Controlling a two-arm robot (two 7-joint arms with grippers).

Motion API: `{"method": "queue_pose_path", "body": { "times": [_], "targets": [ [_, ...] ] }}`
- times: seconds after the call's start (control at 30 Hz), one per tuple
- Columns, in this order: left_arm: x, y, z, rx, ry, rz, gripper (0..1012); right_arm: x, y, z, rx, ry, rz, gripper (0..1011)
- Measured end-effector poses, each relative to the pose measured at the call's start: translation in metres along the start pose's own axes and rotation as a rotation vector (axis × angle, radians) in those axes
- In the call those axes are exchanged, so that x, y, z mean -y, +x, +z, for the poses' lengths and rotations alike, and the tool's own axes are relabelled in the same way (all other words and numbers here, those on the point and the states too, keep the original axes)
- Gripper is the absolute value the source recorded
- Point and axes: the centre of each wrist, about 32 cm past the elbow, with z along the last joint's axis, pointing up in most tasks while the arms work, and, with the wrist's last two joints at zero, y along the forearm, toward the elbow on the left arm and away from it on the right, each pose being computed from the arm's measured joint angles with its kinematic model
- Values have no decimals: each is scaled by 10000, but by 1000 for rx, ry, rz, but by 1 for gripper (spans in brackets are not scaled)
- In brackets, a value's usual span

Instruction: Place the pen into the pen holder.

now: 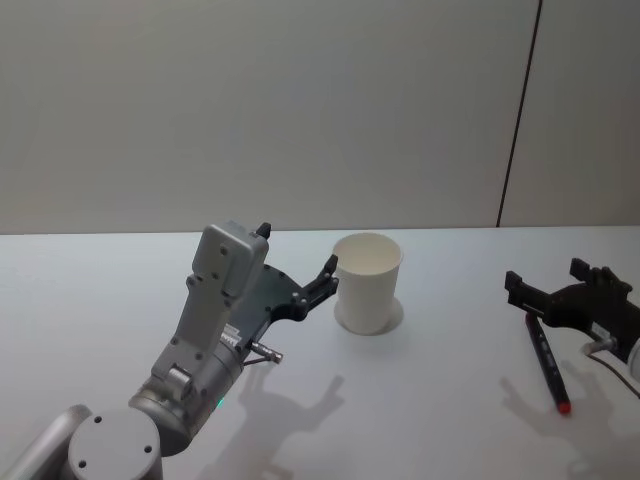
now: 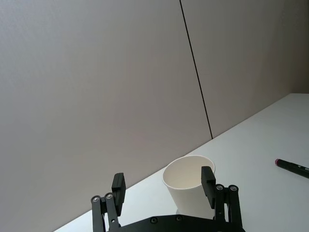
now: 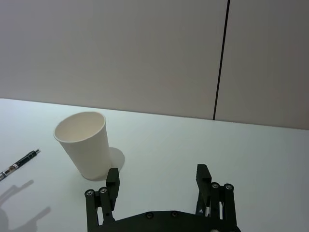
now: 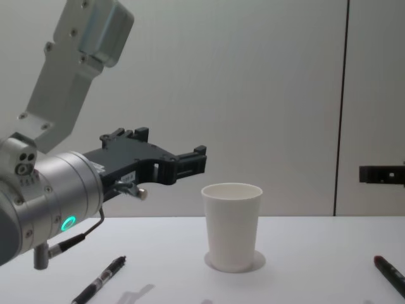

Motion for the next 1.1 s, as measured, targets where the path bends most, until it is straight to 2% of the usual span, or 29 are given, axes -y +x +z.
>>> {"method": "queue_pose_path", "body": {
  "times": [0.3,0.73,1.1],
  "targets": [
    [0,0,0,0,0,0,1003,-68,31,114,-32,-69,-22,1002],
    [0,0,0,0,0,0,1003,-173,71,234,-53,-141,-43,1002],
    [0,0,0,0,0,0,1003,-326,117,328,-86,-238,-71,1002]
  ]
}}
